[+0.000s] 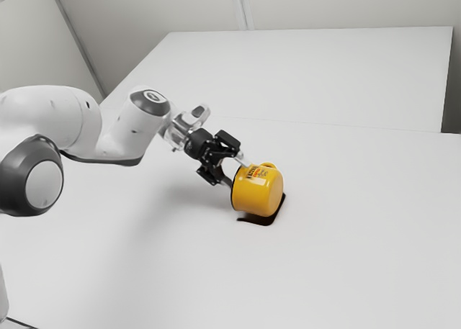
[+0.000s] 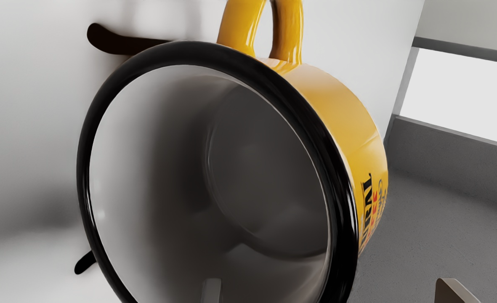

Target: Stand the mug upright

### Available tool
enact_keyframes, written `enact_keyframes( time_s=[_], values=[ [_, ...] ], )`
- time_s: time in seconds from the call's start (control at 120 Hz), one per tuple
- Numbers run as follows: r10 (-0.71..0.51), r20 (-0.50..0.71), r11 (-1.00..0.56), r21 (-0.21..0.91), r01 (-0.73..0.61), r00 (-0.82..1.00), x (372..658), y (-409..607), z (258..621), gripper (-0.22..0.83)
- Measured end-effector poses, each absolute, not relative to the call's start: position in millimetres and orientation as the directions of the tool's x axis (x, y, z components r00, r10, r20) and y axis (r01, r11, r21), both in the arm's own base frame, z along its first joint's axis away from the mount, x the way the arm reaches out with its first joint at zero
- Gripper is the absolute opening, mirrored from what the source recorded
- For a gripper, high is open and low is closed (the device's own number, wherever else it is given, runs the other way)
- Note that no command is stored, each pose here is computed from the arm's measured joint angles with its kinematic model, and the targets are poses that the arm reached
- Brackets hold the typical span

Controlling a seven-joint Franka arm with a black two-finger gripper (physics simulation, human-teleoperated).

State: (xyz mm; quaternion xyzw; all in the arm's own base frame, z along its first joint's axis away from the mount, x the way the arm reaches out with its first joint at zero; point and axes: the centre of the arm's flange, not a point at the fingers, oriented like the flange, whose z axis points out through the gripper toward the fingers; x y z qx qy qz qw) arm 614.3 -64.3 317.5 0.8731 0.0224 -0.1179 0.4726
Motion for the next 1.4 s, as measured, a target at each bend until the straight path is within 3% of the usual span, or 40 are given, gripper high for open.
enact_keyframes(
  time_s=[0.367,0.808,1.0,1.225,1.4],
  values=[
    [-0.062,-0.198,-0.541,0.83,0.133,0.978,626.5,-82.6,313.5,0.43],
    [-0.038,-0.165,-0.541,0.832,0.119,0.986,631.6,-87.5,322.9,-0.02],
    [-0.033,-0.152,-0.543,0.833,0.11,0.988,632.3,-86.0,330.3,-0.11],
    [-0.035,-0.09,-0.59,0.805,0.052,0.995,627.6,-75.4,374.6,-0.15],
    [-0.151,-0.022,-0.796,0.596,-0.108,0.988,604.9,-70.7,423.0,-0.17]
  ],
)
